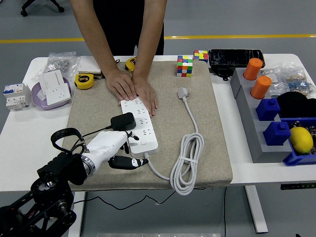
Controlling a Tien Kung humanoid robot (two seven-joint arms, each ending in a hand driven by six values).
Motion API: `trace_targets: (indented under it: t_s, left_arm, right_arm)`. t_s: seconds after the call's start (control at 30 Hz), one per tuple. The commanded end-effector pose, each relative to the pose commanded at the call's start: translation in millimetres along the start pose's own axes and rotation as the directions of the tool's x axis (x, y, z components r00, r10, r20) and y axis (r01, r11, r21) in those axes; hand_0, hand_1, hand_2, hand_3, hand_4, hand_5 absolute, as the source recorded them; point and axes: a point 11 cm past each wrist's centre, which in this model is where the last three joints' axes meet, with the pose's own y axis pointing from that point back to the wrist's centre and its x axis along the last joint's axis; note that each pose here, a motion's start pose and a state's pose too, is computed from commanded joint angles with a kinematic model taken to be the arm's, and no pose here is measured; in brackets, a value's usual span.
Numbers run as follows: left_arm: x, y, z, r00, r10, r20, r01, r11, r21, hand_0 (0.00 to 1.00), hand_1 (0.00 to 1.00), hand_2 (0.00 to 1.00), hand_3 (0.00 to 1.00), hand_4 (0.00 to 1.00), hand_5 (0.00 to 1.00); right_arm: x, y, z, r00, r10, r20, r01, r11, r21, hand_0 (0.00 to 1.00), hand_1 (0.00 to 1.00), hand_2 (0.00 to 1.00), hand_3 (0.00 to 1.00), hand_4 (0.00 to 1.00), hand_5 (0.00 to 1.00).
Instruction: Pick up the plug,place it near the board,insert it into the board,press the button
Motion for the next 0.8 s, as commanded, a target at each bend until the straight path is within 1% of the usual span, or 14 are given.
trace_targets:
  t_s: [0.03,0.07,0.17,0.23,0.27,0.4,0.47,0.5,0.8]
  left_arm:
    - [-1.3,-0.4,1.7,1.0,-0.012,0.01,0.012,1.0,-0.002,0.178,0.043,0.172,0.717,0.454,0.117]
    - [-2.1,-0.5,3.0,1.0,-0.019,0.016,0.019,1.0,-0.004,0.172,0.038,0.171,0.742,0.438,0.075]
    - [-3.9,-0.6,8.1,1.0,-0.016,0.021,0.016,1.0,-0.02,0.172,0.038,0.171,0.742,0.438,0.075]
    - [-3.8,-0.6,9.8,1.0,-0.009,0.017,0.01,1.0,-0.027,0.172,0.038,0.171,0.742,0.438,0.075]
    - [-2.6,-0.8,11.3,1.0,0.0,0.013,0.0,0.999,-0.034,0.173,0.037,0.171,0.776,0.427,0.05]
    - [1.0,-1.6,15.0,1.0,0.019,0.009,-0.019,0.999,-0.047,0.173,0.037,0.171,0.776,0.427,0.05]
    - [1.3,-4.8,16.4,1.0,0.026,0.007,-0.026,0.998,-0.052,0.173,0.037,0.171,0.776,0.427,0.05]
    - [0.7,-6.4,16.4,1.0,0.026,0.007,-0.026,0.998,-0.052,0.172,0.038,0.171,0.81,0.427,0.053]
    - [-9.4,-19.2,12.4,1.0,0.005,0.018,-0.004,0.999,-0.034,0.17,0.037,0.17,0.826,0.434,0.051]
  right_arm:
    - [-0.3,0.0,-0.6,1.0,-0.001,0.0,0.001,1.0,0.001,0.962,0.894,0.852,0.875,0.998,0.955]
    - [-0.8,0.0,-1.4,1.0,-0.002,0.0,0.002,1.0,0.003,0.96,0.894,0.852,0.874,0.998,0.955]
    - [-1.2,-0.1,-3.0,1.0,-0.002,-0.001,0.002,1.0,0.008,0.96,0.894,0.852,0.874,0.998,0.955]
    - [-1.1,-0.1,-2.9,1.0,-0.003,-0.002,0.003,1.0,0.009,0.96,0.894,0.852,0.874,0.998,0.955]
    - [-0.8,0.0,-1.8,1.0,-0.002,-0.004,0.002,1.0,0.006,0.961,0.894,0.85,0.875,0.998,0.955]
    - [0.1,0.0,0.8,1.0,-0.001,-0.008,0.001,1.0,-0.001,0.961,0.894,0.85,0.875,0.998,0.955]
    - [0.4,0.0,1.6,1.0,-0.001,-0.011,0.001,1.0,-0.003,0.961,0.894,0.85,0.875,0.998,0.955]
    - [0.5,0.0,1.6,1.0,-0.001,-0.012,0.001,1.0,-0.003,0.96,0.894,0.85,0.874,0.998,0.955]
    - [-0.3,0.0,-0.7,1.0,-0.002,-0.015,0.003,1.0,0.004,0.958,0.894,0.85,0.874,0.998,0.955]
